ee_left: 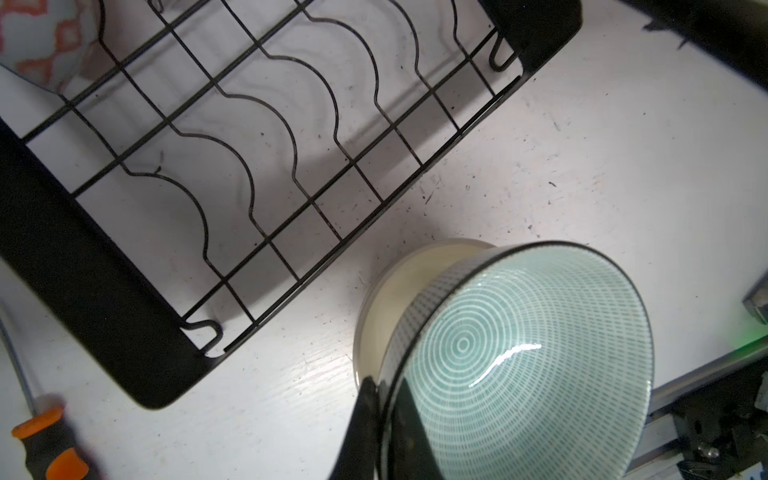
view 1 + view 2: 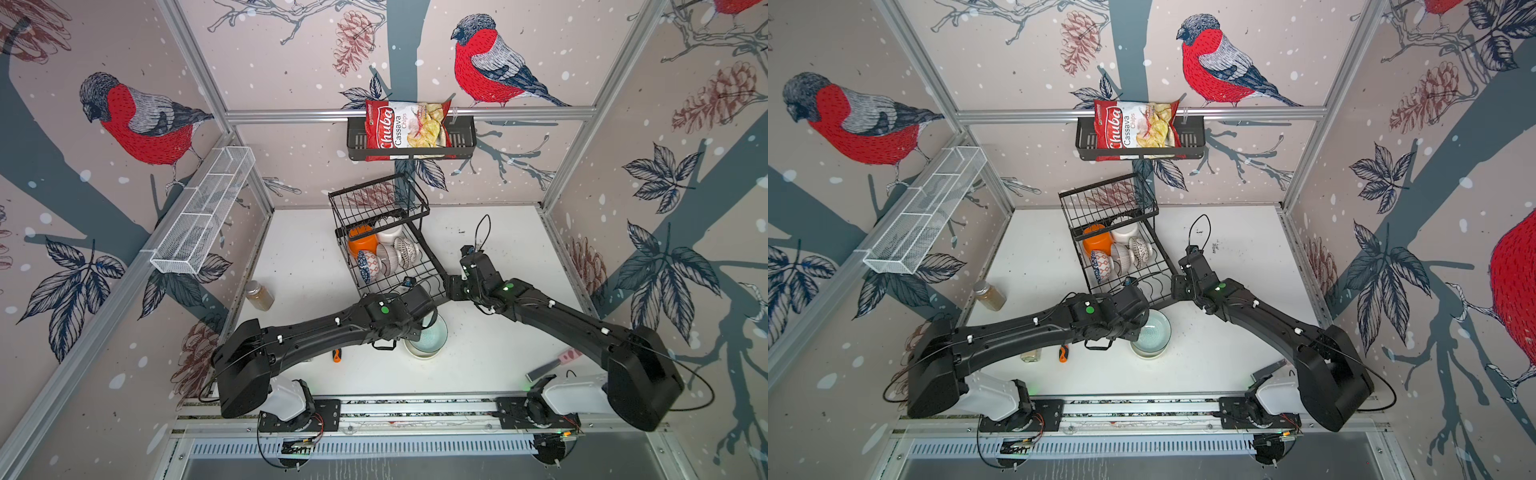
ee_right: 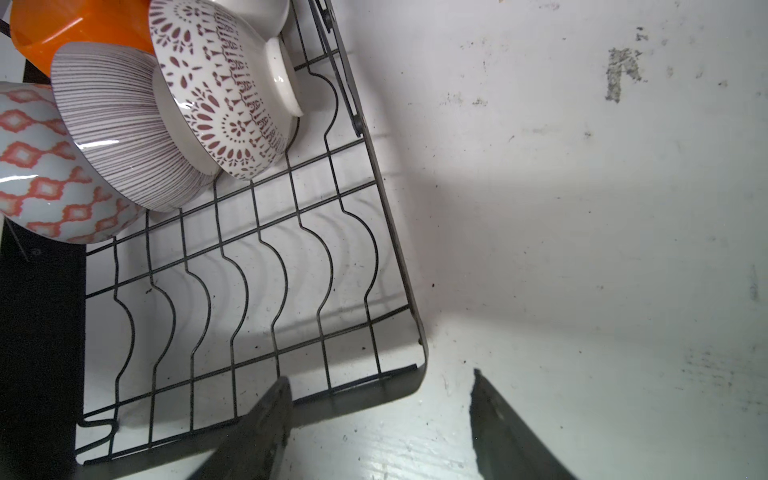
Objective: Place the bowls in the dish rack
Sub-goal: 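Lift the teal bowl toward the rack while the right gripper reaches toward it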
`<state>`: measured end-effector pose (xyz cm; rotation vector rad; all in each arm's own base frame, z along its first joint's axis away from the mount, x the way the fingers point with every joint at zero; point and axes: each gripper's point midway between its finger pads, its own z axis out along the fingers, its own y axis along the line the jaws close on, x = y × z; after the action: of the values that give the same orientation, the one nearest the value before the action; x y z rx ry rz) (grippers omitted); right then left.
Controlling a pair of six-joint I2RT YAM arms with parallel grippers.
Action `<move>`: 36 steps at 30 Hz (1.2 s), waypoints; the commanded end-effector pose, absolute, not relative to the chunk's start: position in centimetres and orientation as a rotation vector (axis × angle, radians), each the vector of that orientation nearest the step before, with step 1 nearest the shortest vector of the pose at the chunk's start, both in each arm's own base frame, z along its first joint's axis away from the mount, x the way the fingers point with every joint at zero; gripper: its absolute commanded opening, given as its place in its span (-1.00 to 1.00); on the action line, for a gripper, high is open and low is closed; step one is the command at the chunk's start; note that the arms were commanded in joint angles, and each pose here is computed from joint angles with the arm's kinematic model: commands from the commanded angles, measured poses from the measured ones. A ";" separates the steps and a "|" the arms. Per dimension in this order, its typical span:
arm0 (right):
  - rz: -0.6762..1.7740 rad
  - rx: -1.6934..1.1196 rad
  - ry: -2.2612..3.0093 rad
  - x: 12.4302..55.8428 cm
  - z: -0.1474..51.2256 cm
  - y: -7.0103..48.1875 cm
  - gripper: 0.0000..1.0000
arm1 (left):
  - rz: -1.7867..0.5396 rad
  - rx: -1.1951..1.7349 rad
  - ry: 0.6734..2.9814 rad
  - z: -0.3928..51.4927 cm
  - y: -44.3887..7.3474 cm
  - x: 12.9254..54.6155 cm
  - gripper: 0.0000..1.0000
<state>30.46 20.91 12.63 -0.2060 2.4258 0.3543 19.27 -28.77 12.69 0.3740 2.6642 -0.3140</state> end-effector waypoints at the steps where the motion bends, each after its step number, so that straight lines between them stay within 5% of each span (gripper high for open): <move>1: 0.371 -0.224 2.408 30.6 13.5 21.2 0.33 | -0.334 0.333 2.605 14.0 -28.8 20.2 -1.00; 20: 0.723 -0.484 2.297 25.7 20.3 25.4 0.15 | -0.310 0.168 2.428 18.2 -25.6 24.2 -1.00; 36: 0.720 -0.570 2.323 24.7 19.9 29.3 -0.16 | -0.308 0.122 2.341 19.3 -25.0 26.6 -1.00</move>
<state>24.10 28.64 19.86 -0.5732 2.3323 0.7447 25.37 -24.01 18.11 0.1405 2.4118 -0.2619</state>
